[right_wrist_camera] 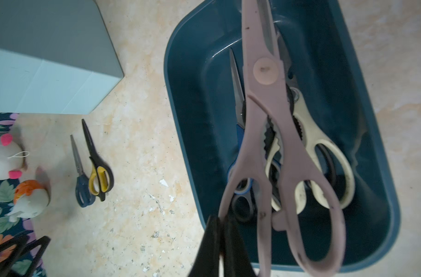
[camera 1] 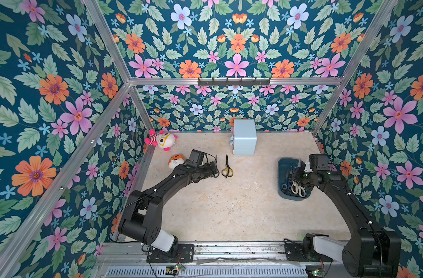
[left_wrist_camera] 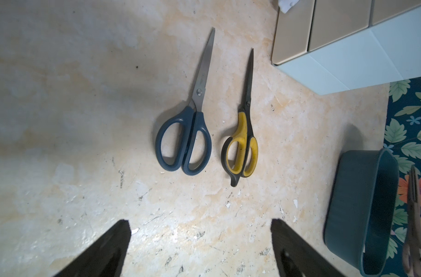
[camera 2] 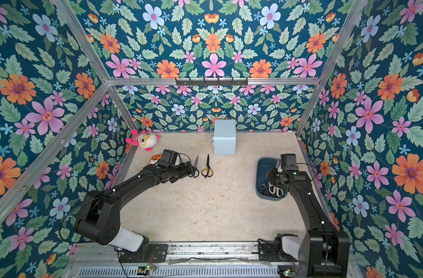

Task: Take the scissors out of the storage box
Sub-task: Pick up the scissors from the storage box, then place the scissors at the center of the board.

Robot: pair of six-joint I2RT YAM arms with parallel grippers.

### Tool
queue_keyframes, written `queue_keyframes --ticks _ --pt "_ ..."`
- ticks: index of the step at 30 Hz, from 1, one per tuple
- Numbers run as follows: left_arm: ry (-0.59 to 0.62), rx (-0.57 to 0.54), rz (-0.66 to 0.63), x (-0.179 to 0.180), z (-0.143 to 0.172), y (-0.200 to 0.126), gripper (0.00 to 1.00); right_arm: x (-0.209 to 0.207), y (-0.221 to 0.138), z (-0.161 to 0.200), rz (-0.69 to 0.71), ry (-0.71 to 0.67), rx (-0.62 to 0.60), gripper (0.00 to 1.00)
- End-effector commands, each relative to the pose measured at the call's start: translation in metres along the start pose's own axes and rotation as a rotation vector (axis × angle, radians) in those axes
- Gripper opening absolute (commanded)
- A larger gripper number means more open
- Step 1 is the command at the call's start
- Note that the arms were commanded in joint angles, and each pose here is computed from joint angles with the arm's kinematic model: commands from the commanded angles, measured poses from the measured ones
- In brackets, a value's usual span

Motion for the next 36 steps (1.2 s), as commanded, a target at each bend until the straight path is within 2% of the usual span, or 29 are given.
queue_keyframes --ticks 1,9,15,19,25,27,36 --pt "-0.02 -0.039 -0.016 0.003 -0.001 -0.001 0.96 0.022 -0.001 0.004 -0.118 0.015 -0.002 0.0" --pt "-0.064 -0.059 -0.059 0.011 0.003 0.0 0.97 0.069 0.019 0.03 -0.251 -0.014 0.034 0.0" --pt "-0.109 -0.081 -0.077 0.019 0.009 -0.002 0.97 0.115 0.042 0.057 -0.296 -0.11 0.103 0.0" --pt "-0.12 -0.093 -0.08 0.02 0.01 -0.006 0.97 0.138 0.065 0.074 -0.267 -0.141 0.152 0.0" --pt "-0.122 -0.097 -0.095 0.024 0.013 -0.011 0.97 0.16 0.109 0.086 -0.112 -0.158 0.191 0.0" --pt "-0.125 -0.1 -0.1 0.025 0.016 -0.013 0.98 0.169 0.122 0.092 -0.102 -0.174 0.221 0.0" --pt "-0.134 -0.12 -0.127 0.033 0.021 -0.019 0.98 0.187 0.165 0.103 0.017 -0.282 0.257 0.0"
Point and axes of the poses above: each gripper's point midway between its finger pads, its own y axis out along the fingers, its own x axis along the line the jaws close on, z = x × y, the point moved 9 cm from there along -y, back along the fingers, and after that the axes turned 4 degrees about y, right-handed, at the moved point
